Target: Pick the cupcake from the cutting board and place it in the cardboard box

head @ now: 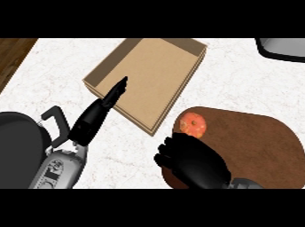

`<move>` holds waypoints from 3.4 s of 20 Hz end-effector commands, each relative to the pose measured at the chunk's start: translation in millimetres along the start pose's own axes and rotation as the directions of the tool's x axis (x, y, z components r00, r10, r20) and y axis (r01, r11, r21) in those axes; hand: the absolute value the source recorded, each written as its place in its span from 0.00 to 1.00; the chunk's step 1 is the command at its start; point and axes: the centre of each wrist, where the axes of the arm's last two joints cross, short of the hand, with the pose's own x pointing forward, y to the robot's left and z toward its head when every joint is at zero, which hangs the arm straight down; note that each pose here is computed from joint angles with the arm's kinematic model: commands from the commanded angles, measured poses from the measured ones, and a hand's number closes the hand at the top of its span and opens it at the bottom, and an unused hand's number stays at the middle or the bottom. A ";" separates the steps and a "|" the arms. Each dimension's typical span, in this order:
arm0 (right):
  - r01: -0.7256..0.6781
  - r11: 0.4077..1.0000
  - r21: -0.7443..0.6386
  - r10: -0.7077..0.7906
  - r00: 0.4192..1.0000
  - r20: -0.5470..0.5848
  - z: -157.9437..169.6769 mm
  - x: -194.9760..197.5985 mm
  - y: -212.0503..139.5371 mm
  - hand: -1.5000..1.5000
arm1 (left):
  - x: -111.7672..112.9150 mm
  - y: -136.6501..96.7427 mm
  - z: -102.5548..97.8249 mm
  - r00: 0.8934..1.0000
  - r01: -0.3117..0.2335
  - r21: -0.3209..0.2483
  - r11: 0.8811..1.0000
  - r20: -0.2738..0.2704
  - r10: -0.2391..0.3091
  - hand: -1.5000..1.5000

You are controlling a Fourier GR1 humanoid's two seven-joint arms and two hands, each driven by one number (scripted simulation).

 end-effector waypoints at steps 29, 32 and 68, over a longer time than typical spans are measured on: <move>0.393 0.894 -0.214 -0.333 0.904 0.268 -57.5 -104.8 -195.4 1.00 | -18.7 8.9 12.7 1.000 -0.001 0.082 0.997 -0.029 0.004 0.50; 0.398 0.888 -0.230 -0.338 0.904 0.262 -75.3 -111.6 -205.8 1.00 | -6.8 42.6 22.2 1.000 0.004 0.087 0.996 -0.029 -0.001 0.50; 0.647 0.748 -0.150 -0.644 0.762 0.075 -184.7 -132.8 -67.3 0.00 | -5.9 13.0 -0.5 1.000 0.011 0.039 0.999 0.004 -0.012 0.50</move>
